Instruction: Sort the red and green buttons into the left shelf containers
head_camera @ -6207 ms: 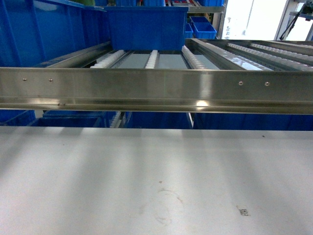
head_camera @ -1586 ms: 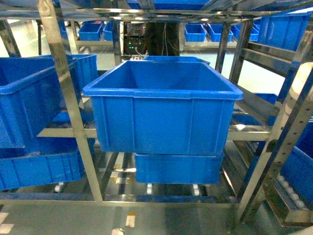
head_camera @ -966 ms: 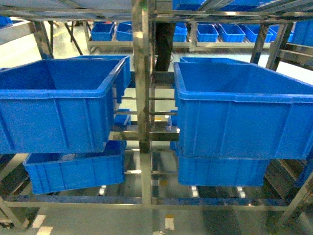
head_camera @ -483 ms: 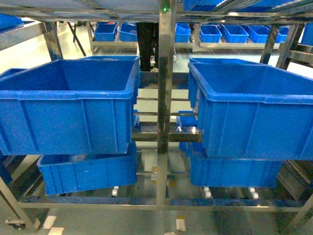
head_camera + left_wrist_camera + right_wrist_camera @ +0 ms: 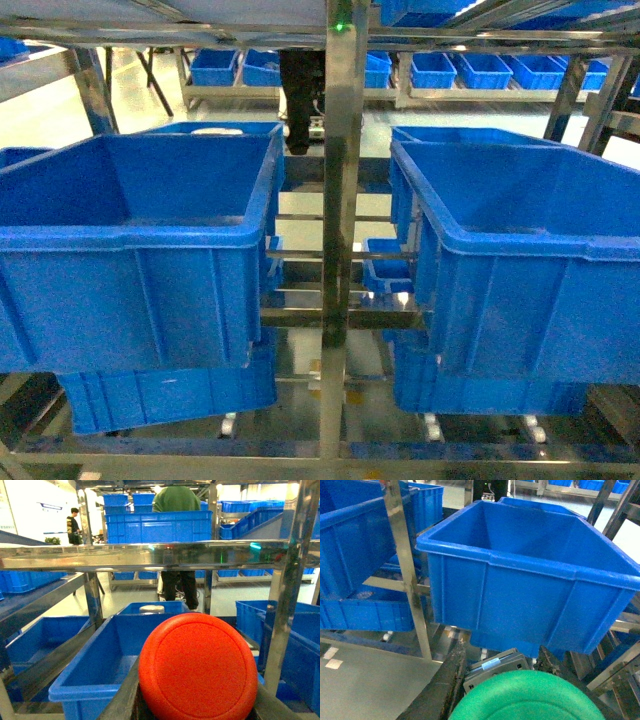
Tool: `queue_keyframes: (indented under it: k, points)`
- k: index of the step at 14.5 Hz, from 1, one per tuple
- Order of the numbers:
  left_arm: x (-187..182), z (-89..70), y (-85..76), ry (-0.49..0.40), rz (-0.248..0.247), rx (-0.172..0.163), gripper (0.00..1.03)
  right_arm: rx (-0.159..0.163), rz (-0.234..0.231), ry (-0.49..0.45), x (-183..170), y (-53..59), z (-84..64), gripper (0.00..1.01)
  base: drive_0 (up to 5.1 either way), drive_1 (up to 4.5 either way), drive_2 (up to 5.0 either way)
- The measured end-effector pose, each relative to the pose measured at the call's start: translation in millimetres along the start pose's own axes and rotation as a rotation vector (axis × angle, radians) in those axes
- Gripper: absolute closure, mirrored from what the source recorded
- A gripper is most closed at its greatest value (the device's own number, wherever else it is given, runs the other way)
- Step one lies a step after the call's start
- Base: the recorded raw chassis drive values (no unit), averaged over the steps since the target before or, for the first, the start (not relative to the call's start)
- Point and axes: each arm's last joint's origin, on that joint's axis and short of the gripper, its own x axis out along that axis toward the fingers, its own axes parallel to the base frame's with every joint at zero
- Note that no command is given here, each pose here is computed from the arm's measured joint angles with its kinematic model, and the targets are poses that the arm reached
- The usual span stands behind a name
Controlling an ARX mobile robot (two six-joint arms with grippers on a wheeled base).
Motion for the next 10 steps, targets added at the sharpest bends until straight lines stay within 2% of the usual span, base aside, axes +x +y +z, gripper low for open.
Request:
queue_keyframes:
  k: [8,10]
  points:
    - [0.3,-0.2,-0.1,0.001,0.000,0.000,0.78,0.001,0.000,0.003,0.1,0.0,-0.2,0.67,-0.1,4.19,-4.3]
    - [0.6,-1.3,-0.3,0.010,0.000,0.003,0.78,0.001,0.000,0.003,0.1,0.0,-0.3,0.67,0.0,0.00,0.0]
